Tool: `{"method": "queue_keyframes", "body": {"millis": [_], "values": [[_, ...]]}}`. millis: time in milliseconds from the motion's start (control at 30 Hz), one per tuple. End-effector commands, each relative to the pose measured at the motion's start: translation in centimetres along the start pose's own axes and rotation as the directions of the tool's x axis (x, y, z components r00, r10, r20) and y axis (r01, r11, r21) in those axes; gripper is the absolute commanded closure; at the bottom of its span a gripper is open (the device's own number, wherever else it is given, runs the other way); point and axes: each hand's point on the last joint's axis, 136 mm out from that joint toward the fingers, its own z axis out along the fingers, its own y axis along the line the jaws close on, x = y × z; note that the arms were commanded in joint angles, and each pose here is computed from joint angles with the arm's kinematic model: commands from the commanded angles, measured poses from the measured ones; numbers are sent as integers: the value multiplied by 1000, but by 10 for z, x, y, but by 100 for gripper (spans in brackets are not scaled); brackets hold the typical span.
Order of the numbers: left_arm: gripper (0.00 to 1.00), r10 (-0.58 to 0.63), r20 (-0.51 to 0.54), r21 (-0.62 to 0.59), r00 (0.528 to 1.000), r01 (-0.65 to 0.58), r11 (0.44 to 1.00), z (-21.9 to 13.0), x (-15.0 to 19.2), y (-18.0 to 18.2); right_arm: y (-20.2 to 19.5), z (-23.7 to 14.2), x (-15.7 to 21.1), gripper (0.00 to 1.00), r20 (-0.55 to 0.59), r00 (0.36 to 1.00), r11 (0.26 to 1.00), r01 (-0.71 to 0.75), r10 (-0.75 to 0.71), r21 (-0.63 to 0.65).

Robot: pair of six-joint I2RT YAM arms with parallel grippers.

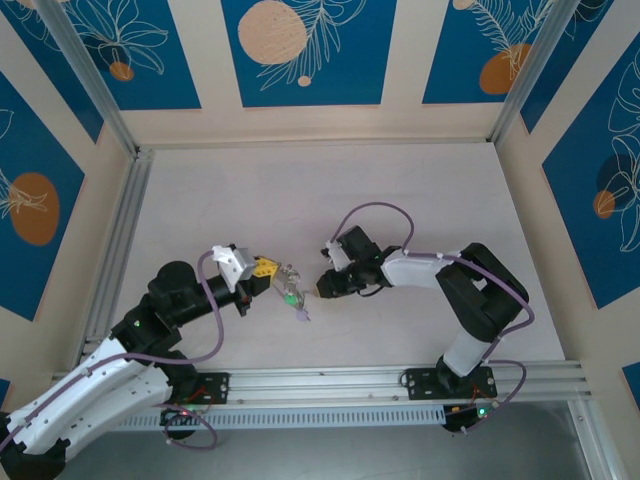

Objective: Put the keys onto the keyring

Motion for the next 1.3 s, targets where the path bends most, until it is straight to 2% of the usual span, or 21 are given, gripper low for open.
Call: {"method": "queue_keyframes", "body": {"millis": [0,367,800,900,1000,1067,1133,1267], "values": [[100,8,61,21,998,-9,1000,-2,-16,-5,5,1,-21,76,61,997,998,53,-51,-18],[100,7,56,23,998,-8,1000,-2,-15,-5,13,-9,-22,100,90,991,994,98,-95,-38],[100,7,41,35,999,-8,999,1,-18,-6,49,-85,-13,100,287,916,952,304,-281,-38],[100,2,46,33,999,-4,999,0,-21,-6,48,-89,-6,100,263,930,957,282,-257,-62],[100,-8,40,31,999,7,1000,-1,-20,-6,41,-78,3,77,206,959,973,215,-194,-81],[100,-17,36,26,999,16,1000,-2,-18,-5,35,-66,10,67,166,974,981,171,-155,-88],[100,-24,37,24,999,23,999,-3,-16,-5,32,-57,14,63,139,981,984,149,-135,-99],[100,-33,42,19,999,32,999,-6,-14,-5,24,-38,18,60,74,990,988,124,-117,-97]]}}
